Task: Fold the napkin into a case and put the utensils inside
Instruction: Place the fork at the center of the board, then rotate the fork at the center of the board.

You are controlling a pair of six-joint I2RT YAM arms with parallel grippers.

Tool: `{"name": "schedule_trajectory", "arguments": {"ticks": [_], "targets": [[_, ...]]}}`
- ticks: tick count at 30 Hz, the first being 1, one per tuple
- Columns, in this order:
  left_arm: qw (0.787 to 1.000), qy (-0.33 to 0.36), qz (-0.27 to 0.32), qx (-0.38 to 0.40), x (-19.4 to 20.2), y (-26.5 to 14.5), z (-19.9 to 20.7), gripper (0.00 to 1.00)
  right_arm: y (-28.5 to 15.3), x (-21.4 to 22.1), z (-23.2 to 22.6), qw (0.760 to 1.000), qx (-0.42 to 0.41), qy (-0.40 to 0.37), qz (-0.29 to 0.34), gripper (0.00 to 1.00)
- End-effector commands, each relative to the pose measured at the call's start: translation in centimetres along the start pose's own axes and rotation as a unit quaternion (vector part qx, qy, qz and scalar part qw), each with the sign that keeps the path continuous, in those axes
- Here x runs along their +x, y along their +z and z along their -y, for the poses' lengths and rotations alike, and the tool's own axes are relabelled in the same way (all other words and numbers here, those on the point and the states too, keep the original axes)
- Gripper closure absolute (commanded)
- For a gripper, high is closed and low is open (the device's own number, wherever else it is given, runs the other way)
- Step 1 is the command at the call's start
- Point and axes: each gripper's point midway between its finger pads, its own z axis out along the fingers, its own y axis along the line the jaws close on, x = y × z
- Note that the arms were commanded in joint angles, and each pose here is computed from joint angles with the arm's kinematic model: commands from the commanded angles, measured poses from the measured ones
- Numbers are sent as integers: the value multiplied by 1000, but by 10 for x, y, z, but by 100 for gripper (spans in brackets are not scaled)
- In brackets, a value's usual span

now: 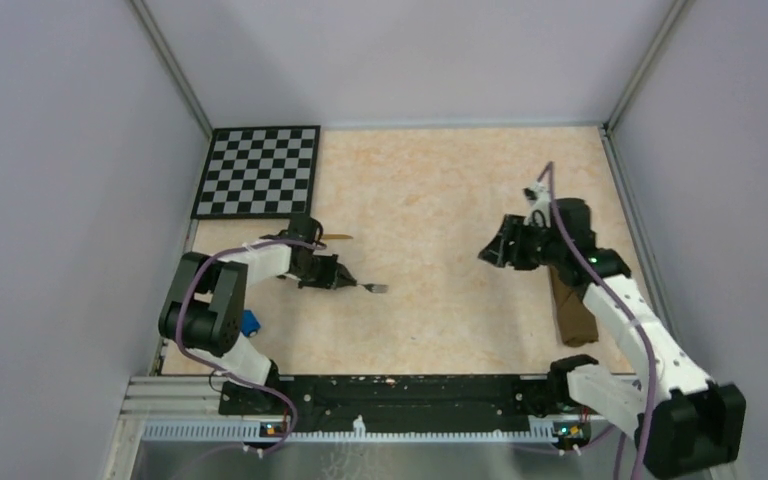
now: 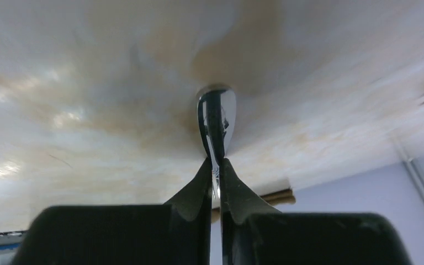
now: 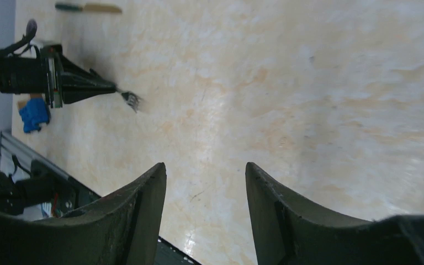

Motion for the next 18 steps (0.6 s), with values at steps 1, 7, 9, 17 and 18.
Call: {"name": "schedule_trajectory", "arguments": {"ticks": [1, 7, 9, 17, 18], "targets": [[997, -35, -65, 17, 55, 15, -12, 84, 40, 55, -36, 992, -65, -45, -96, 46], [993, 26, -118, 17, 105, 9, -2, 17, 75, 113, -82, 980, -150, 37, -127, 45], [992, 49, -116, 18, 108, 5, -9, 13, 81, 127, -88, 977, -157, 73, -125, 45], [948, 287, 30, 136, 71, -40, -12, 6, 114, 160, -102, 962, -163, 163, -149, 57], [926, 340, 41, 161, 69, -44, -7, 6, 121, 167, -101, 961, -159, 165, -156, 58]]}}
